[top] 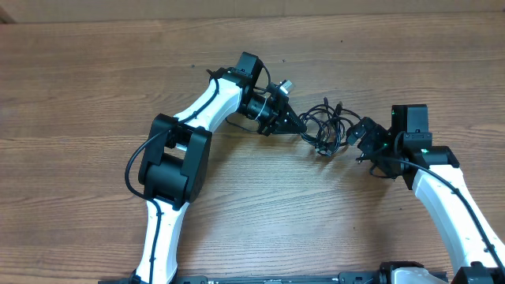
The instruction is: Untangle cables
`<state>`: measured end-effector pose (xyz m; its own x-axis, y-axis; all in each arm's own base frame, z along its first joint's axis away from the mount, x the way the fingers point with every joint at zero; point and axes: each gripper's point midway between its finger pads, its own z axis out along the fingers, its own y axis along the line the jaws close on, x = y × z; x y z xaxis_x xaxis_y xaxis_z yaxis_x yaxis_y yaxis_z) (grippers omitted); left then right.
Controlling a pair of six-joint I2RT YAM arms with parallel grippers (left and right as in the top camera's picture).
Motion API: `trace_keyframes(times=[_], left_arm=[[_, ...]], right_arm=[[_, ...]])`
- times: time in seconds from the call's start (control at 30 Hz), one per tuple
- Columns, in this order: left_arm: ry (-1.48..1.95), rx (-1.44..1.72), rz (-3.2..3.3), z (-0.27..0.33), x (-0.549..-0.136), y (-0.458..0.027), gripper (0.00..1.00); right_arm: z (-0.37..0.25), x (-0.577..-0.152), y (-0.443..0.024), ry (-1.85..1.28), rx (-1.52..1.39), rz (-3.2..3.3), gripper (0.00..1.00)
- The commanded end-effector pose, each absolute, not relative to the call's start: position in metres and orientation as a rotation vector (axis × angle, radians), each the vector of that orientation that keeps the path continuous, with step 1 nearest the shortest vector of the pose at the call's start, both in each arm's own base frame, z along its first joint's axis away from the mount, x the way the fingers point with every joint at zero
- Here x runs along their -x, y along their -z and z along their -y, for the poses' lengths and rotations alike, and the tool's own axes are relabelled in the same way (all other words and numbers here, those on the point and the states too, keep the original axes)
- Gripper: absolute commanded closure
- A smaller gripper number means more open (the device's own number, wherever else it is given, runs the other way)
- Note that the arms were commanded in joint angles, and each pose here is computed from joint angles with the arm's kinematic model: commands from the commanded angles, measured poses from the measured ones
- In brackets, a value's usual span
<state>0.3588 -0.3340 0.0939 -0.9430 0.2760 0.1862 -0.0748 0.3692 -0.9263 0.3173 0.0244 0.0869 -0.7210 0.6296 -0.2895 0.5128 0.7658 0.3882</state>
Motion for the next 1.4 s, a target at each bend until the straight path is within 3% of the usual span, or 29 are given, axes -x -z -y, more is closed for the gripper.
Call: trace_keyframes(times=[0.0, 1.37], left_arm=[[-1.598, 0.192, 2.304, 0.336, -0.353, -0.092, 0.96], [-1.497, 0.177, 2.362, 0.342, -0.346, -0.079, 0.96]], right_arm=[[-0.025, -0.316, -0.085, -0.401, -0.871, -2.559, 0.0], [-0.025, -0.311, -0.083, -0.393, -0.881, -2.579, 0.0]])
